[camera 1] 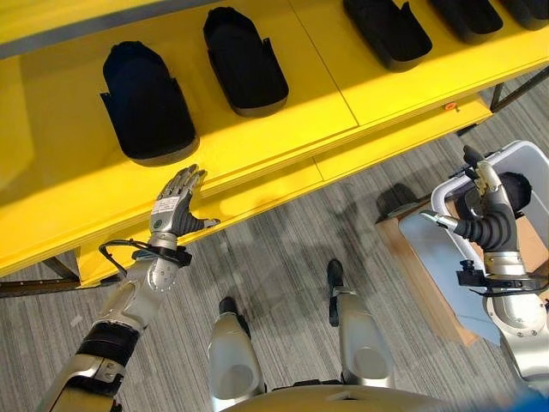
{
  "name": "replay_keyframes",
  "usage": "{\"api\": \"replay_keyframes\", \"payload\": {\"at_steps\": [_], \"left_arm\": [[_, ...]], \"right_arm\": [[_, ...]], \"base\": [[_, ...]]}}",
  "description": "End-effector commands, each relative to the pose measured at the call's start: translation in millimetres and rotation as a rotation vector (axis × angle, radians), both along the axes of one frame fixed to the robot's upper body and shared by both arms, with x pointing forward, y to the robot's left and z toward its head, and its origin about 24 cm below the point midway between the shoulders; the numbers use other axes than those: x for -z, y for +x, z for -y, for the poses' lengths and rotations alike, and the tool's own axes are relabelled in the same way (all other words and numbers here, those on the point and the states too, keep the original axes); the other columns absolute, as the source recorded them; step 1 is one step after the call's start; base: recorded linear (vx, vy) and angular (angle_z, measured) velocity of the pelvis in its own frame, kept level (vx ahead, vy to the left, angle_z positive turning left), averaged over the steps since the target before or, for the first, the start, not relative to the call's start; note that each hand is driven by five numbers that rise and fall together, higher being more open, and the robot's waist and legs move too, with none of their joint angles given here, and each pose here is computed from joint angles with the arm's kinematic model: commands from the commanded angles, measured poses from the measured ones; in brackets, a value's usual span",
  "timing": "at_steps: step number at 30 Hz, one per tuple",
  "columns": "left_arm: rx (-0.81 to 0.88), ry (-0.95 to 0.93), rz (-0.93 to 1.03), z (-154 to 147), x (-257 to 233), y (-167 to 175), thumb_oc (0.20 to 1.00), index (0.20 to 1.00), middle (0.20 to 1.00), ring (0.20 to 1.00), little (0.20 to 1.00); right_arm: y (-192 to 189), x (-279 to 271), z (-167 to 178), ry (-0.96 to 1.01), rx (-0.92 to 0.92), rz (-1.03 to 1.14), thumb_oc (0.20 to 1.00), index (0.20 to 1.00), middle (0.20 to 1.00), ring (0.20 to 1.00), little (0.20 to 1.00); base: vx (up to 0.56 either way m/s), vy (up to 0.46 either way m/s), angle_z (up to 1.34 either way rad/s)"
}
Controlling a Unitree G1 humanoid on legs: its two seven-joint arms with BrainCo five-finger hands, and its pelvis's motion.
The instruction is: Move parts from the plastic box to the shelf.
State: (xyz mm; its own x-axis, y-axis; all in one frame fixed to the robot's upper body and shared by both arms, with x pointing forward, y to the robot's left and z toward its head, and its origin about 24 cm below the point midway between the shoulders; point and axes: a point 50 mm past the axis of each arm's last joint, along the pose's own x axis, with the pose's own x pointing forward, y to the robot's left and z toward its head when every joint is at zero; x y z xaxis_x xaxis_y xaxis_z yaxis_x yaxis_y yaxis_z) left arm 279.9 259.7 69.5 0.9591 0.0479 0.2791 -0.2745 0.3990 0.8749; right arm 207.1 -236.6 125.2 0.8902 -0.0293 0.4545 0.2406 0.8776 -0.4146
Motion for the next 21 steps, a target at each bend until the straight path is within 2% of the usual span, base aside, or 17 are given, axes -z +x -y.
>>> {"api": "replay_keyframes", "payload": {"at_steps": [1,12,21], "left_arm": [[-0.089,-0.046,-0.002,-15.0,3.3,5.4,1.0,1.0,1.0,1.0,1.0],[-0.187,-0.099,-0.046,-22.0,9.6,30.3,1.0,1.0,1.0,1.0,1.0],[-0.242,-0.125,0.025,-36.5,-8.9,35.9,1.0,1.0,1.0,1.0,1.0]], "right_arm": [[-3.5,-14.3,0.2,0.017,0.0,0.1,1.0,1.0,1.0,1.0,1.0],[-4.6,-17.0,-2.6,0.008,-0.03,0.113,1.0,1.0,1.0,1.0,1.0],[-4.5,-16.6,-2.1,0.013,-0.032,0.11,1.0,1.0,1.0,1.0,1.0]], "base": [[0.0,0.0,0.0],[0.0,0.008,0.01],[0.01,0.02,-0.01]]}}
